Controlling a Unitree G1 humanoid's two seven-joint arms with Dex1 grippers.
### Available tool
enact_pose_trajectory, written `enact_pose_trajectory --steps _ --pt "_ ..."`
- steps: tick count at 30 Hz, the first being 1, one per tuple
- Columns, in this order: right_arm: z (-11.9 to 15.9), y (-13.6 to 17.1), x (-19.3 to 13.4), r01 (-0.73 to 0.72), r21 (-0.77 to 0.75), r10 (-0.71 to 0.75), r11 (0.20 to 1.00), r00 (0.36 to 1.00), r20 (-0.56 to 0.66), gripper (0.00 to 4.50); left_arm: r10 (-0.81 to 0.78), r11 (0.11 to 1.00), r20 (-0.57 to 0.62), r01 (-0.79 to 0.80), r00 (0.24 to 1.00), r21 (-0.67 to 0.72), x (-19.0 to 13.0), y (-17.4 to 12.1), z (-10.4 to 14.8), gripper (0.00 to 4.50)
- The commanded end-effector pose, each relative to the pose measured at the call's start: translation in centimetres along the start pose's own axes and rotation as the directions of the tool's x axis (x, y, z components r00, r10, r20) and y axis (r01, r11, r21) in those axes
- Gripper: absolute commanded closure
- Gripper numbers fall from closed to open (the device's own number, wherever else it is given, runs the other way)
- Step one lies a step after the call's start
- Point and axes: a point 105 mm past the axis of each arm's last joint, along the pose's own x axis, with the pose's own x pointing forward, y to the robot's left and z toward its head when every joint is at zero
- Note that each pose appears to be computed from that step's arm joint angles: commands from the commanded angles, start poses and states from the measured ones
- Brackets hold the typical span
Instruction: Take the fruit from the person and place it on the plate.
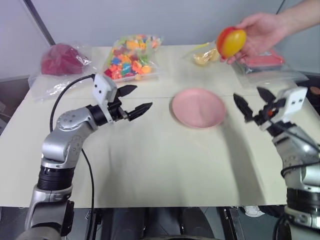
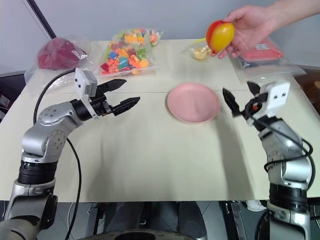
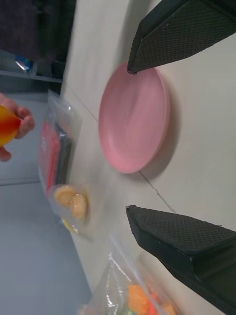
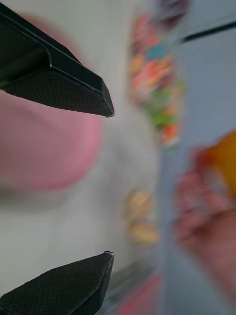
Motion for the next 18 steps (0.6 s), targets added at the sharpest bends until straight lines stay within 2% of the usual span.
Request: enact_pose_trajectory --steps 1,11,18 --pt "2.9 0.3 1.0 -0.002 0.04 -0.001 0.999 0.996 0.089 0.0 -0.01 0.999 0.043 0.008 0.999 0.044 0.4 -0.2 1.3 0.04" --pt "5.2 1.1 4.6 -0.076 0.131 0.055 0.989 0.986 0.154 0.0 0.022 0.999 0.053 -0.024 0.998 0.04 0.4 -0.3 1.1 0.04" --pt "4.7 2.2 6.4 -0.139 0.157 0.117 0.978 0.983 0.141 0.0 0.066 0.997 0.057 -0.069 0.996 0.043 -0.1 -0.1 1.0 0.04"
